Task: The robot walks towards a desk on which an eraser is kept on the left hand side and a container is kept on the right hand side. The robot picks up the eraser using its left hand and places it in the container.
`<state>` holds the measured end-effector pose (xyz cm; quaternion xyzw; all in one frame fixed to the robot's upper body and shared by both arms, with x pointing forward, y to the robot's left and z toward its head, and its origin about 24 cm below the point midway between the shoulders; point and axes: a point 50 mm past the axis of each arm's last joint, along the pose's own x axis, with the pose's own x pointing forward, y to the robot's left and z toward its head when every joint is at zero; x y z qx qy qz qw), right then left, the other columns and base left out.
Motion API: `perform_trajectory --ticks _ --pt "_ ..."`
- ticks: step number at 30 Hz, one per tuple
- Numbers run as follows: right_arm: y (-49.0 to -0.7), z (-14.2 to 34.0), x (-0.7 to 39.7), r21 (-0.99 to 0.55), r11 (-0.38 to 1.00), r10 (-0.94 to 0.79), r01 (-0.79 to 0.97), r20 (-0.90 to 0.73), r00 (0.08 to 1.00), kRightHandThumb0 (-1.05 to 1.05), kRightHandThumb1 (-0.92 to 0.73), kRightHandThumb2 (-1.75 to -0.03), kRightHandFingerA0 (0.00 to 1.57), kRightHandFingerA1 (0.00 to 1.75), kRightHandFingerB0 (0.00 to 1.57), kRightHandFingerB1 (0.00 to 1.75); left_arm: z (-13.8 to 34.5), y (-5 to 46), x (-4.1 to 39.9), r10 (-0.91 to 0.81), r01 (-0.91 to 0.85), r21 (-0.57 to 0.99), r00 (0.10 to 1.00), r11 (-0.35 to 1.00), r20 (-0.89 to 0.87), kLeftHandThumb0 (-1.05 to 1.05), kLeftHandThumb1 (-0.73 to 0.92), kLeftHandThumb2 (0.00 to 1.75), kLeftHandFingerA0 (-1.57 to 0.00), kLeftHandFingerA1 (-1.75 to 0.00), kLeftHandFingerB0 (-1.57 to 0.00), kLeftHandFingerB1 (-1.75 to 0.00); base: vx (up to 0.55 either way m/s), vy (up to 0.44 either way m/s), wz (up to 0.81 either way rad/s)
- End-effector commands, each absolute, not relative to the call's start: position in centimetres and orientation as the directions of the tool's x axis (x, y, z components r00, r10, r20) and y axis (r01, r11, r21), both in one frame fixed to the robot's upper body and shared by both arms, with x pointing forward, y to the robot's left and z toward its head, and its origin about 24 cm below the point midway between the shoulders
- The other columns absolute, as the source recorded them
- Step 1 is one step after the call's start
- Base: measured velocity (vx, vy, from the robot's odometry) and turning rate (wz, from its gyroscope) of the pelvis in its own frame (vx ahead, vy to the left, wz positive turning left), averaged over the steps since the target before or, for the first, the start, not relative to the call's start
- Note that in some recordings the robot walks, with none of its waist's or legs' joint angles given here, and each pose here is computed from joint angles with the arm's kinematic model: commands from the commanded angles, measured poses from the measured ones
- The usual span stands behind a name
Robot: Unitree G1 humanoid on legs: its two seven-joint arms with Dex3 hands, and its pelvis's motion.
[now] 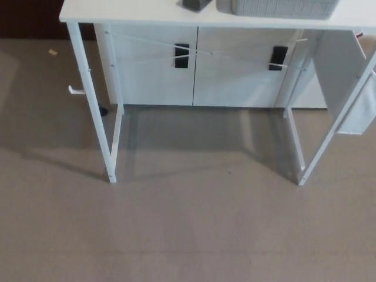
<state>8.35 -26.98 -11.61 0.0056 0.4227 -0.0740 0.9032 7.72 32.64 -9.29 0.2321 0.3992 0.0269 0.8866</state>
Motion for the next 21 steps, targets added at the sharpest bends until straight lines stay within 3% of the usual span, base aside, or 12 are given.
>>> perform_trajectory --ticks 1,2,3,7,8,10,11,12,13,21 --pt "-27.67 -11.47 8.58 -0.080 0.987 -0.152 0.140 -0.749 0.645 -0.33 -0.37 -0.62 0.66 0.64 0.35 0.49 -9.06 32.81 7.80 0.225 0.156 0.446 0.691 0.881 -0.686 -0.50 0.68 0.60 -0.42 -0.34 -0.31 -0.32 0.26 -0.157 0.20" --pt "-27.72 -11.50 8.56 -0.074 0.987 -0.148 0.140 -0.748 0.647 -0.25 -0.42 -0.52 0.69 0.61 0.38 0.44 -8.98 32.78 7.78 0.221 0.160 0.446 0.693 0.881 -0.686 -0.51 0.68 0.60 -0.42 -0.34 -0.31 -0.32 0.12 -0.186 0.16" --pt "-27.76 -11.55 8.56 -0.072 0.987 -0.147 0.141 -0.748 0.647 -0.32 -0.37 -0.62 0.69 0.66 0.36 0.50 -8.95 32.77 7.77 0.220 0.161 0.445 0.693 0.881 -0.686 -0.52 0.67 0.60 -0.42 -0.34 -0.31 -0.32 0.20 -0.202 0.10" --pt "-27.72 -11.68 8.45 -0.069 0.989 -0.139 0.133 -0.749 0.648 -0.33 -0.37 -0.63 0.67 0.66 0.36 0.51 -8.88 32.86 7.71 0.219 0.175 0.453 0.691 0.874 -0.689 -0.53 0.68 0.61 -0.43 -0.35 -0.30 -0.32 0.31 -0.352 0.34" --pt "-27.68 -11.68 8.39 -0.069 0.989 -0.137 0.128 -0.748 0.649 -0.27 -0.42 -0.52 0.69 0.61 0.39 0.44 -8.90 32.94 7.64 0.219 0.182 0.458 0.688 0.870 -0.691 -0.53 0.68 0.61 -0.43 -0.34 -0.29 -0.32 0.26 -0.398 0.41" --pt "-27.62 -11.70 8.39 -0.076 0.989 -0.140 0.125 -0.749 0.647 -0.26 -0.42 -0.52 0.70 0.60 0.39 0.43 -8.96 32.94 7.56 0.219 0.179 0.454 0.688 0.873 -0.692 -0.51 0.69 0.61 -0.43 -0.34 -0.30 -0.31 0.30 -0.288 0.06" --pt "-27.64 -11.73 8.40 -0.078 0.989 -0.139 0.122 -0.749 0.648 -0.27 -0.42 -0.52 0.69 0.60 0.38 0.44 -8.95 32.91 7.53 0.218 0.178 0.454 0.690 0.873 -0.690 -0.51 0.68 0.61 -0.43 -0.34 -0.30 -0.32 0.29 -0.097 0.06" --pt "-27.62 -11.74 8.41 -0.078 0.990 -0.138 0.122 -0.748 0.649 -0.33 -0.38 -0.63 0.67 0.66 0.35 0.50 -8.90 32.86 7.50 0.217 0.179 0.455 0.692 0.872 -0.688 -0.52 0.68 0.61 -0.43 -0.34 -0.30 -0.32 0.30 -0.077 -0.06" --pt "-27.61 -11.75 8.42 -0.077 0.989 -0.139 0.123 -0.749 0.647 -0.26 -0.43 -0.52 0.70 0.60 0.38 0.44 -8.88 32.84 7.49 0.217 0.179 0.455 0.692 0.872 -0.688 -0.52 0.68 0.61 -0.44 -0.35 -0.30 -0.32 0.28 -0.048 -0.04" --pt "-27.36 -11.50 8.51 -0.076 0.991 -0.129 0.109 -0.745 0.655 -0.25 -0.46 -0.53 0.73 0.60 0.38 0.45 -8.87 32.78 7.57 0.217 0.183 0.458 0.692 0.870 -0.688 -0.51 0.68 0.61 -0.44 -0.36 -0.32 -0.32 0.35 0.074 -0.18"
